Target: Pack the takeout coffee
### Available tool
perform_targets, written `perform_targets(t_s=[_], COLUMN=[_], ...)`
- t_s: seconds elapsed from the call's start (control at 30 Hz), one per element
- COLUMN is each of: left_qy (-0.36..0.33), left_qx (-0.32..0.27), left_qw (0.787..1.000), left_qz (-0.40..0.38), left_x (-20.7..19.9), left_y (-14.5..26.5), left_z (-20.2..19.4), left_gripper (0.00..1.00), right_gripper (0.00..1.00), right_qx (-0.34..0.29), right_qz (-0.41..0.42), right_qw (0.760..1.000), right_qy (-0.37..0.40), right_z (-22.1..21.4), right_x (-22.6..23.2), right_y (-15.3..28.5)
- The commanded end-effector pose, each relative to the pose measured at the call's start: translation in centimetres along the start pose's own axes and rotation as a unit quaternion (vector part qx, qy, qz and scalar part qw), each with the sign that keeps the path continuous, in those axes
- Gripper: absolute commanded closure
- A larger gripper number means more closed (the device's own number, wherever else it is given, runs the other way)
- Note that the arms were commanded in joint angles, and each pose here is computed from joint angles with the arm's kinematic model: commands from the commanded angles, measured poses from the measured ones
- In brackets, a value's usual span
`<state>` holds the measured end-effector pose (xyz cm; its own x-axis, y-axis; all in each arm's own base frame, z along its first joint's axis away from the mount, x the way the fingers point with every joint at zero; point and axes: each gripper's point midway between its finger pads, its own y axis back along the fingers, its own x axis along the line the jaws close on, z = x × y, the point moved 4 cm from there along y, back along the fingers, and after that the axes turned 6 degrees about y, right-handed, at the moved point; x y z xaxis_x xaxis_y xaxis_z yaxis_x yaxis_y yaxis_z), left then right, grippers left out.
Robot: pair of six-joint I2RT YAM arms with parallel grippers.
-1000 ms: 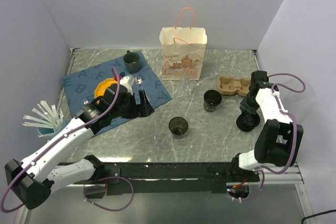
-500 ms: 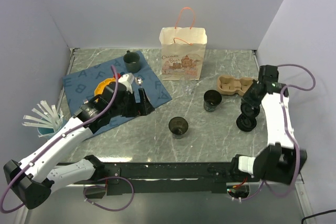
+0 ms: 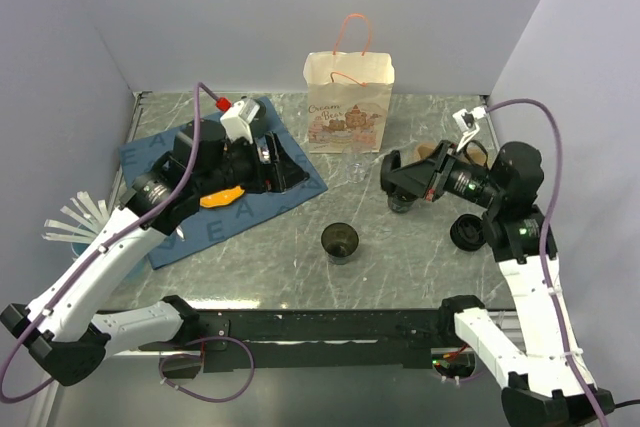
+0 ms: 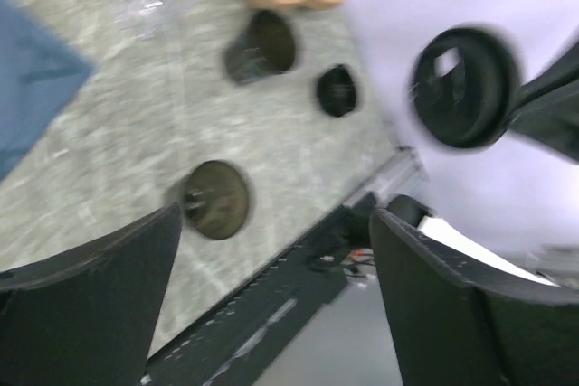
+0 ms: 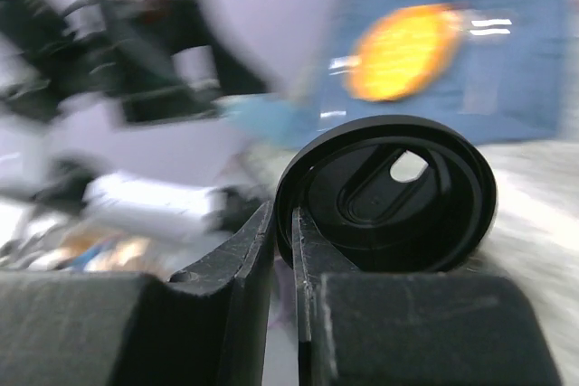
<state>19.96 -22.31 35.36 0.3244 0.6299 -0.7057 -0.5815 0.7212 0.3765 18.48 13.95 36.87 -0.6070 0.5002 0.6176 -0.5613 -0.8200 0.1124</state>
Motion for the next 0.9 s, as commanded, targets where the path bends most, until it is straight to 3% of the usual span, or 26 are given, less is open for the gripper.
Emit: perform_targets(t_s=[0.0, 0.13, 0.27, 0.37, 0.47, 0.63, 0.73, 0.87], left_qy=[-0.005, 0.016, 0.014, -0.013, -0.066, -0.196, -0.245, -0.274], left_qx=[0.013, 0.026, 0.036, 0.006, -0.047, -0.153, -0.173, -0.155], left_qw=[0.993, 0.985, 0.973, 0.969, 0.960, 0.922, 0.904, 0.888], left_qz=[-0.117, -0.172, -0.228, -0.247, -0.267, -0.296, -0.304, -0.336], left_x=[-4.1, -5.1, -6.3, -6.4, -6.3, -5.8, -5.7, -6.6], left_y=[1.1, 0.9, 0.8, 0.6, 0.9, 2.3, 2.6, 2.3], left_z=[0.6, 0.0, -0.3, 0.2, 0.7, 1.2, 1.2, 0.8], left_gripper=[0.13, 0.19, 0.24, 0.28, 0.31, 0.32, 0.34, 0.35], right_gripper=[0.82, 0.82, 0.82, 0.82, 0.82, 0.82, 0.83, 0.83], right_qx=[0.015, 0.023, 0.039, 0.046, 0.047, 0.061, 0.072, 0.085], right_qz=[0.190, 0.252, 0.304, 0.308, 0.309, 0.300, 0.304, 0.302], right_qw=[0.982, 0.967, 0.952, 0.949, 0.948, 0.947, 0.942, 0.940], right_qy=[-0.014, 0.009, -0.021, -0.046, -0.060, -0.096, -0.122, -0.132], right_z=[0.1, 0.4, 0.6, 0.8, 0.9, 0.9, 0.8, 0.3], right_x=[5.6, 7.9, 9.5, 9.8, 10.1, 9.8, 9.8, 10.1], right_y=[0.4, 0.5, 0.8, 0.6, 0.5, -0.1, -0.4, -0.6])
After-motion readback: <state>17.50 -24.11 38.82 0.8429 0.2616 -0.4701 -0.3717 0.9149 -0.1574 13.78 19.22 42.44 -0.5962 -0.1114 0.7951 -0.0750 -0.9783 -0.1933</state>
